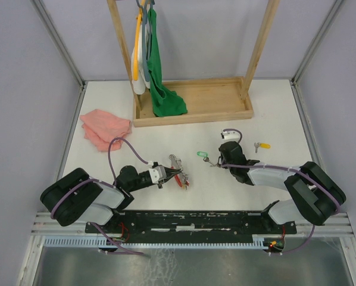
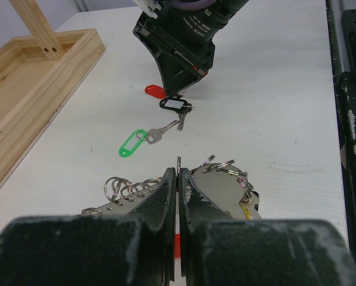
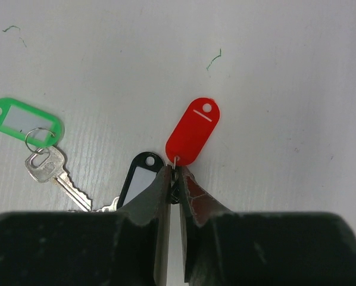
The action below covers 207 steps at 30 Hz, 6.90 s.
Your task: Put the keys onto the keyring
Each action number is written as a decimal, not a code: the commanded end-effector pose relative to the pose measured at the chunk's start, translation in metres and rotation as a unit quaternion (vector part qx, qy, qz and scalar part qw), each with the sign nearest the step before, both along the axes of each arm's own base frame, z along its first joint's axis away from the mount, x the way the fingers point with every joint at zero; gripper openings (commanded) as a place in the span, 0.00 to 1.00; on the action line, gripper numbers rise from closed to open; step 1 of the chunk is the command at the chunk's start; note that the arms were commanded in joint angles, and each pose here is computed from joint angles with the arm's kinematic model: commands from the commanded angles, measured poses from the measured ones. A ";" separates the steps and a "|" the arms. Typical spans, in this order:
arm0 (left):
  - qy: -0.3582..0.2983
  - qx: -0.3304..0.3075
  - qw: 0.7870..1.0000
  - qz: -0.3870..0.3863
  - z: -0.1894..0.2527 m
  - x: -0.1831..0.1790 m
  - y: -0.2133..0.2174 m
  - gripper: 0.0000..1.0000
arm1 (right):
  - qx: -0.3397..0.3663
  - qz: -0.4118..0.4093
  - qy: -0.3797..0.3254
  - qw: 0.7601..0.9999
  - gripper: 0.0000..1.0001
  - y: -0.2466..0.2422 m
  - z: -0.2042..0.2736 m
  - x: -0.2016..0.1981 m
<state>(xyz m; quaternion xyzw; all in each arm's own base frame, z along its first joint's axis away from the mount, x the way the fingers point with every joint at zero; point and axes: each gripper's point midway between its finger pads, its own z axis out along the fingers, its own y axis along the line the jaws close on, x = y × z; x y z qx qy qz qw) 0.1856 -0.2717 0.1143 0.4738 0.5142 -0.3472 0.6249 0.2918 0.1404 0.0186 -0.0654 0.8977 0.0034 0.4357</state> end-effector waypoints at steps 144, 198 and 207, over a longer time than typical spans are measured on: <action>-0.052 -0.043 0.994 -0.090 0.026 -0.004 -0.017 0.03 | -0.086 0.694 -0.156 0.698 0.01 0.183 0.107 -0.105; -0.037 -0.058 0.992 -0.107 0.029 -0.009 -0.021 0.03 | 0.001 0.674 -0.218 0.706 0.01 0.196 0.139 -0.109; -0.040 -0.070 0.991 -0.108 0.035 -0.011 -0.019 0.03 | 0.084 0.652 -0.212 0.723 0.01 0.195 0.138 -0.103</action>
